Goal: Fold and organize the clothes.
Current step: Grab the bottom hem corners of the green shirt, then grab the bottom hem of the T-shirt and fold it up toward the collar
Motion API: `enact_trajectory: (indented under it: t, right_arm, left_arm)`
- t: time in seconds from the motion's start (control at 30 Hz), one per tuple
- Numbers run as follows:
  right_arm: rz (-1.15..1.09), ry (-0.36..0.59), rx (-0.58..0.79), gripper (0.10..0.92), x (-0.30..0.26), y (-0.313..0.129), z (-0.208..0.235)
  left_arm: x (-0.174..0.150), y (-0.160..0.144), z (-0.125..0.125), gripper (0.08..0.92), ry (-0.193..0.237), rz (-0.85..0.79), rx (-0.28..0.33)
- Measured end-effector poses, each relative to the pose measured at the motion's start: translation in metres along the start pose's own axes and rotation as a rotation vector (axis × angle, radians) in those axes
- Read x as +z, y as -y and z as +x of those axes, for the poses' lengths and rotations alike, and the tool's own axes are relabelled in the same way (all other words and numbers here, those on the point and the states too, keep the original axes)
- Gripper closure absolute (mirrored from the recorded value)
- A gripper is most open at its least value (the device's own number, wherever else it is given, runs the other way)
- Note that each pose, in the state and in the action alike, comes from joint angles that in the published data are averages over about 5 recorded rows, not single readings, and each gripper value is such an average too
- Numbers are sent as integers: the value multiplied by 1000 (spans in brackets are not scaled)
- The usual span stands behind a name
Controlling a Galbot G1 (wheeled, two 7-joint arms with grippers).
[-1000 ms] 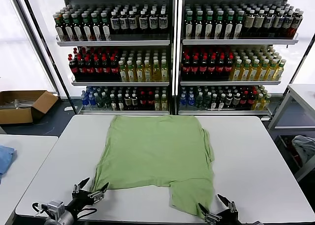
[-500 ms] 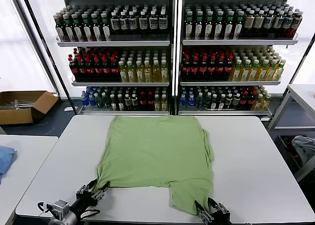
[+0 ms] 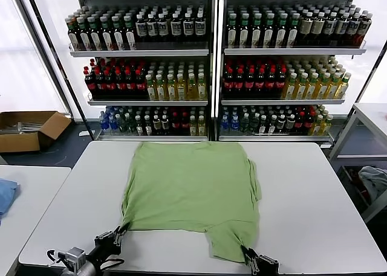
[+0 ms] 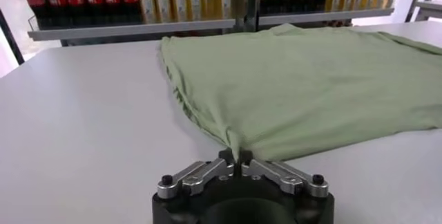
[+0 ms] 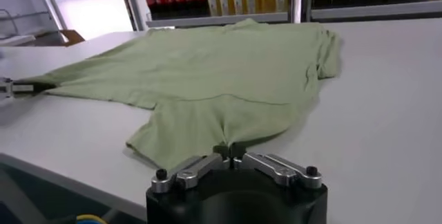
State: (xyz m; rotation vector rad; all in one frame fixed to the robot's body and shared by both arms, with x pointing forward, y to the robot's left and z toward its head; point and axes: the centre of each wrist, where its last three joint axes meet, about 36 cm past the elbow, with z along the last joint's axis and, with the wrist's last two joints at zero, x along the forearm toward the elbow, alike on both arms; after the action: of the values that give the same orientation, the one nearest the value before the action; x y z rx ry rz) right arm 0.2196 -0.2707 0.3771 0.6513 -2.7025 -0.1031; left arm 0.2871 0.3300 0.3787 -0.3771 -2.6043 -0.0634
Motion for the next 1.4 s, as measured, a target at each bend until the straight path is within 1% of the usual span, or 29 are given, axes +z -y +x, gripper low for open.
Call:
enact_trajectory:
  t: [0.37,0.53,0.67,0.8,1.0,1.17,1.4]
  right_arm:
    - [-26,120,-87,917,1,-2,27]
    - [-61,173,-104,917,-2,-2,26]
    - [-85,219,-100,917,-10,4,16]
    - [-106,264,-81,917,-19,12,1]
    - [-126,308,-53,917,-32,24,-25]
    - [-132,323,-31,917,-42,40,-50]
    - [-121,320,-8,917,-57,65,-90]
  left_arm:
    - [-27,10,30,897,63,-63,-7]
    - [-42,12,43,897,84,-116,-5]
    - [-50,11,44,897,90,-137,7]
    - [-58,7,38,897,91,-132,21]
    - [-69,-6,21,897,81,-108,46]
    - [-79,-21,5,897,71,-102,61]
    - [-92,-42,-21,897,68,-103,51]
